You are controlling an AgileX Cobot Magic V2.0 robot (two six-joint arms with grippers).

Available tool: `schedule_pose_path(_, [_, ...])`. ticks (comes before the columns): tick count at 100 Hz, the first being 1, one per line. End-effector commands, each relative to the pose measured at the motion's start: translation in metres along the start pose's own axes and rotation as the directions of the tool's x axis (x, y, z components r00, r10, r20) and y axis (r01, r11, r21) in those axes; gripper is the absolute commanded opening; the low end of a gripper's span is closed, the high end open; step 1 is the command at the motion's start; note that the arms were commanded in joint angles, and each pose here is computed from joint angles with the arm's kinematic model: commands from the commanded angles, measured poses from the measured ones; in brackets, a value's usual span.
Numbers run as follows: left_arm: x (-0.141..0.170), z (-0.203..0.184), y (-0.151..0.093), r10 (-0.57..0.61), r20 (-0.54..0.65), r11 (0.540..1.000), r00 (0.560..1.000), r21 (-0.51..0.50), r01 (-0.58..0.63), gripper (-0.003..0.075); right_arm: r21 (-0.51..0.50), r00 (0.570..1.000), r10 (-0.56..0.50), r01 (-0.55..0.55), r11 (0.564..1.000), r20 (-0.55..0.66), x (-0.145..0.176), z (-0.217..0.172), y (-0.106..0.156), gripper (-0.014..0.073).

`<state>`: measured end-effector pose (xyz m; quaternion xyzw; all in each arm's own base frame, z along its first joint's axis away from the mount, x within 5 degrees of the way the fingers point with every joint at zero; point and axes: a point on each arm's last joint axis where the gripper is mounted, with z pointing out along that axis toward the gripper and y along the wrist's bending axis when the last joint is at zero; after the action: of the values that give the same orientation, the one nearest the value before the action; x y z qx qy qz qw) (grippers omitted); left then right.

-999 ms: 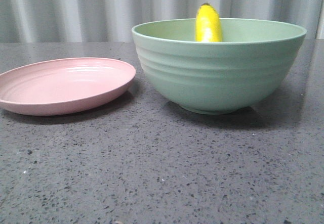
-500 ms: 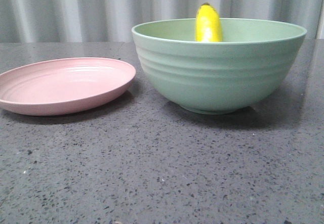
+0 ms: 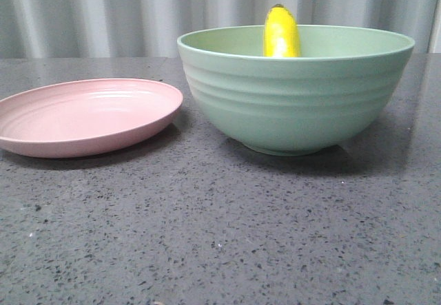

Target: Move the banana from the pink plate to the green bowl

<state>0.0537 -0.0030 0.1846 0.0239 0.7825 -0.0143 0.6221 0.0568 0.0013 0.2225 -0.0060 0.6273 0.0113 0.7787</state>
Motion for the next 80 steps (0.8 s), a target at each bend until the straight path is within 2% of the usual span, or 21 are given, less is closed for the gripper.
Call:
schedule_pose_path(1, [-0.003, -0.001, 0.000, -0.012, 0.081, 1.000, 0.997, -0.002, 0.012, -0.0020, 0.020, 0.998, 0.008, -0.009, 1.000, 0.064, -0.001, 0.000, 0.000, -0.0064])
schedule_pose_path(27, [-0.003, -0.001, 0.000, -0.012, 0.081, 1.000, 0.997, -0.002, 0.012, -0.0020, 0.184, 0.994, -0.028, 0.046, 0.982, -0.103, 0.015, -0.007, -0.010, -0.0064])
schedule_pose_path(57, [-0.003, -0.001, 0.000, -0.012, 0.081, 1.000, 0.997, -0.002, 0.012, -0.0020, 0.216, 0.923, 0.031, 0.057, 0.975, -0.384, 0.041, -0.014, -0.013, -0.0064])
schedule_pose_path(63, [-0.003, -0.001, 0.000, -0.012, 0.081, 1.000, 0.997, -0.002, 0.012, -0.0020, 0.219, 0.911, 0.038, 0.058, 0.974, -0.411, 0.043, -0.015, -0.014, -0.0064])
schedule_pose_path(80, [-0.003, -0.001, 0.000, -0.012, 0.081, 1.000, 0.997, -0.002, 0.012, -0.0020, 0.219, 0.911, 0.038, 0.058, 0.974, -0.411, 0.043, -0.015, -0.014, -0.0064])
